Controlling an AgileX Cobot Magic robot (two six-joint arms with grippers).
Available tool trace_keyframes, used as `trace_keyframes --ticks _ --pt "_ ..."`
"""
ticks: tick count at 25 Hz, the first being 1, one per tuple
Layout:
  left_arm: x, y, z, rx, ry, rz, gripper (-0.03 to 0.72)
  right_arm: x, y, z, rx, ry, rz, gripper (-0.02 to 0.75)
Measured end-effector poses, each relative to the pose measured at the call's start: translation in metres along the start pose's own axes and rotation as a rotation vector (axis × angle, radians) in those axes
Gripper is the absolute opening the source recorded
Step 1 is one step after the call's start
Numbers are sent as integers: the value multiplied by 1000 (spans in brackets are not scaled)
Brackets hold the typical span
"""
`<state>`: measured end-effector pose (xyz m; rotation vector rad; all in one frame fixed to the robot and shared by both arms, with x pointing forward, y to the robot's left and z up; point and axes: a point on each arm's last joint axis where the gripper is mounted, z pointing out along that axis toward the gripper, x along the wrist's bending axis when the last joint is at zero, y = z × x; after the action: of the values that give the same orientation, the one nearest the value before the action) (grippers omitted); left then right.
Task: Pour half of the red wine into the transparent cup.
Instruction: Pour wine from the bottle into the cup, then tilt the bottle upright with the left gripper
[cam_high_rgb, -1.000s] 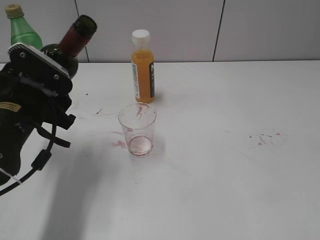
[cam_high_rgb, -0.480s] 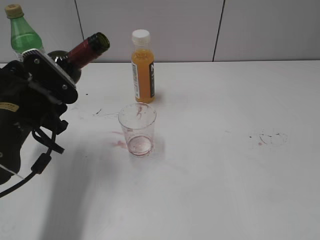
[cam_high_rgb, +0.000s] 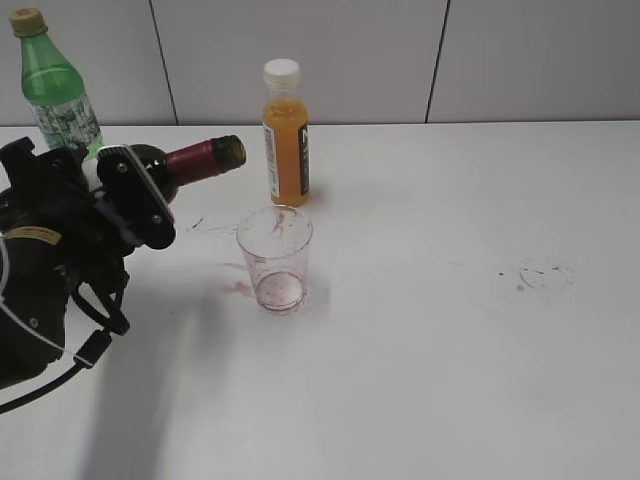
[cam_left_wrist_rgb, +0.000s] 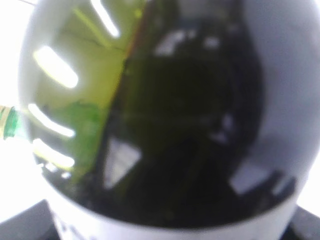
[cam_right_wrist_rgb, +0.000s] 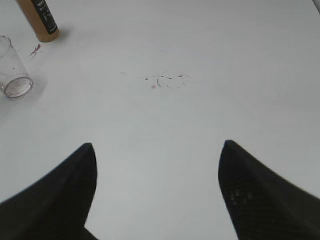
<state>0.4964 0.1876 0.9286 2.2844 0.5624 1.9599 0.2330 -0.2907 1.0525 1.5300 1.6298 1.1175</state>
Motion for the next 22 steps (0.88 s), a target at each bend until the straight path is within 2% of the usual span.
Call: trace_keyframes --ticks 12,22 --pt "-8 10 12 2 3 142 539 0 0 0 0 0 0 571" --pt "-6 6 14 17 5 247 539 0 0 0 0 0 0 571"
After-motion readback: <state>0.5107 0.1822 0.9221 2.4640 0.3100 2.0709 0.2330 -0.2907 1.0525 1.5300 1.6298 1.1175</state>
